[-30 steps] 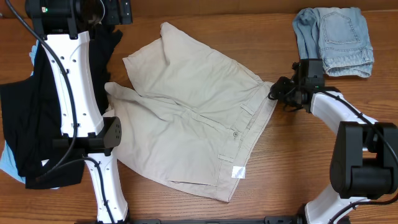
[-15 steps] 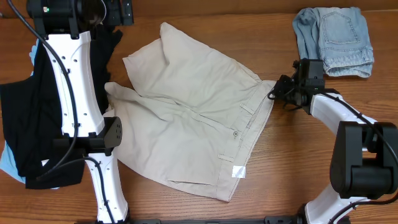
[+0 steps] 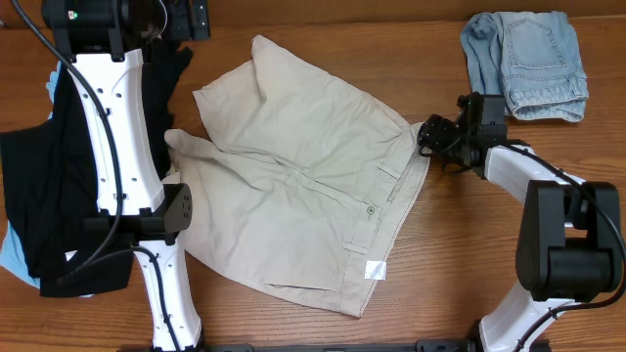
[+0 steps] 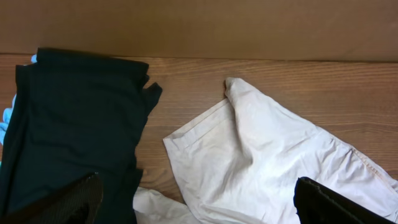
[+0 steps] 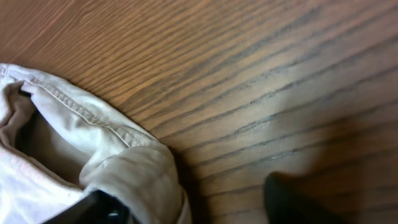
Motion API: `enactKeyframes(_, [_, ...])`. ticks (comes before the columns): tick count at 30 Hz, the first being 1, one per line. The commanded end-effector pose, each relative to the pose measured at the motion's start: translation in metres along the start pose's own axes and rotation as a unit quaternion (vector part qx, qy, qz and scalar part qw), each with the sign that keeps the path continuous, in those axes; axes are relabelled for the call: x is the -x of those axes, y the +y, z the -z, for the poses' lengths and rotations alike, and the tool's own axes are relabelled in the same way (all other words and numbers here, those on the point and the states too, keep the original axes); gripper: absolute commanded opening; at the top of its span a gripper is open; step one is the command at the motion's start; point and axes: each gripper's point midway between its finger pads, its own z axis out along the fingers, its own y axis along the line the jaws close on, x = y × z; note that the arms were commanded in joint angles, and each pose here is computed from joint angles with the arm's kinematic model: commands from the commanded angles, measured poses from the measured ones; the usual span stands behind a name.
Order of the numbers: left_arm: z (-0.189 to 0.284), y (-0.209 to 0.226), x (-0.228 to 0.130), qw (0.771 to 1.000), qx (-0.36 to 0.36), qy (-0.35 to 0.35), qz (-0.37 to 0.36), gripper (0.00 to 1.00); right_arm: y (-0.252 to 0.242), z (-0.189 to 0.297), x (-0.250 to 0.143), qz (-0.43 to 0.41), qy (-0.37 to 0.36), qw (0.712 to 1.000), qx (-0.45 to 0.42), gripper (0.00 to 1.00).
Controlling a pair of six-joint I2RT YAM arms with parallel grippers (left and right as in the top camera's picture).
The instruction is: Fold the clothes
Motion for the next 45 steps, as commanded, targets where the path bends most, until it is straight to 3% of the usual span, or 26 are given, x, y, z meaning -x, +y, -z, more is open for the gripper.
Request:
enactKeyframes(1, [0.005,-0.005,0.001,1.000,-0.004,-0.006,-0.016,1.00,-0.006,-0.015,-0.019,-0.010,0.031,0.999,0.005,0.38])
enactKeyframes(2, [0.005,-0.005,0.001,1.000,-0.004,-0.006,-0.015,1.00,-0.006,-0.014,-0.015,-0.007,0.024,1.000,0.005,0.06])
enactKeyframes(8, [0.005,-0.007,0.005,1.000,-0.006,-0.012,-0.017,1.00,-0.012,-0.006,0.027,-0.007,-0.030,1.000,-0.001,0.04])
enactKeyframes(19, [-0.002,-0.009,-0.002,1.000,-0.007,0.004,-0.017,1.00,-0.013,0.046,0.147,-0.014,-0.162,0.987,0.017,0.04])
enactKeyframes(20, [-0.003,-0.008,-0.003,1.000,-0.007,0.007,-0.017,1.00,-0.013,0.049,0.153,-0.011,-0.171,0.985,0.019,0.08])
enactKeyframes(21, [-0.005,-0.009,-0.004,1.000,-0.007,0.011,-0.018,1.00,-0.012,0.050,0.156,-0.002,-0.176,0.984,0.020,0.26])
enactKeyframes(22, [-0.008,-0.010,-0.006,1.000,-0.008,0.015,-0.019,1.00,-0.011,0.051,0.156,0.003,-0.176,0.984,0.019,0.59])
enactKeyframes(24, [-0.012,-0.011,-0.010,0.999,-0.008,0.025,-0.019,1.00,-0.010,0.050,0.151,0.010,-0.164,0.986,0.021,0.91])
enactKeyframes(25, [-0.016,-0.010,-0.012,0.999,-0.007,0.031,-0.019,1.00,-0.009,0.049,0.146,0.010,-0.153,0.988,0.024,1.00])
enactKeyframes(35, [-0.082,-0.024,-0.036,0.994,-0.047,0.089,-0.052,1.00,0.013,0.101,0.096,-0.009,-0.060,0.998,0.020,1.00])
enactKeyframes(45, [-0.180,-0.075,-0.054,0.977,-0.122,0.049,-0.167,1.00,0.047,0.140,0.026,-0.001,0.043,0.999,0.013,1.00])
